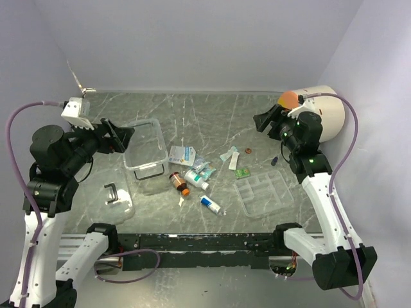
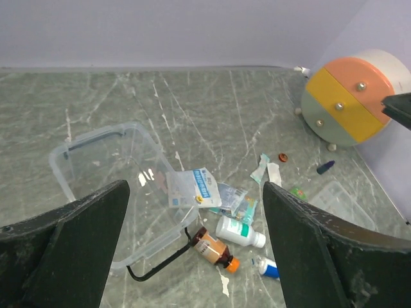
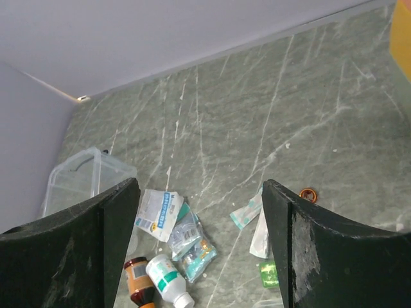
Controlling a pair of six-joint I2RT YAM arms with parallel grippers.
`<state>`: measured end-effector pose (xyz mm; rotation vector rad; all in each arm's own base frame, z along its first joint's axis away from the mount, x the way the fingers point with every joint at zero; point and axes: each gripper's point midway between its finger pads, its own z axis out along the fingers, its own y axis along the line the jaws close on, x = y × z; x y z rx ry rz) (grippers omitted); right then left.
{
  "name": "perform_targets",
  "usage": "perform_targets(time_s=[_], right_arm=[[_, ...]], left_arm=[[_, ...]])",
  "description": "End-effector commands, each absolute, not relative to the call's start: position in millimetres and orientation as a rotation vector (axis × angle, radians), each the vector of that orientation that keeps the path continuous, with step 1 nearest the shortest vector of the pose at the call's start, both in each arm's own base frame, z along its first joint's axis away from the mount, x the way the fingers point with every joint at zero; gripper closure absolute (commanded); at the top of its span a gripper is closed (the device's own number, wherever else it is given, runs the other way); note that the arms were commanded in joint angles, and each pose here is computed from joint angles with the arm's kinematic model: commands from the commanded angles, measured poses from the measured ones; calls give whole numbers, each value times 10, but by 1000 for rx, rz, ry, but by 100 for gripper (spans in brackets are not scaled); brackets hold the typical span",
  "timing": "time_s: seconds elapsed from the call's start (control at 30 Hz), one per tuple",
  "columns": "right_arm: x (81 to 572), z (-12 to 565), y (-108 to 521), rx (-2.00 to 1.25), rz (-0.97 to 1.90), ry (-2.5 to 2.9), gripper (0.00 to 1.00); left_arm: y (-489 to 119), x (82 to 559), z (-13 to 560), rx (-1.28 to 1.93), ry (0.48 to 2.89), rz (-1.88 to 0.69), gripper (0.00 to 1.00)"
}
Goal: Organize the medicine kit
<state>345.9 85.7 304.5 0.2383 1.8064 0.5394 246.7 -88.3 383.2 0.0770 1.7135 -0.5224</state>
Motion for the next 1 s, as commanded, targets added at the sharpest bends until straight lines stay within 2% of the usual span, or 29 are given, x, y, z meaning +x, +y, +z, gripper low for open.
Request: perform_targets(time_s=[0.0,0.27,0.5,0.7,0.83,0.97], right_arm=[[3513,3134,998,174,679,1750,22],[3513,2993,1138,108,788,1779,21],[3641,2633,1365,73,911,1872,26],[3749,2209,1828,63,964,1975,31],[3746,1941,2279,6,944,2040,33],[3670,1725,2644,-75,939,2089,40]], left_arm=[[-1025,2430,3940,163,1675,-595,3],[-1356,2316,3940,314,1642,-773,2],[-1452,2348,3701,316,1649,-851,5],[-1098,2687,3171,-5,1841,-674,19],[-736,2827,2738,-265,1952,-481,20],[-544,2841,2403,-465,1999,-396,21]])
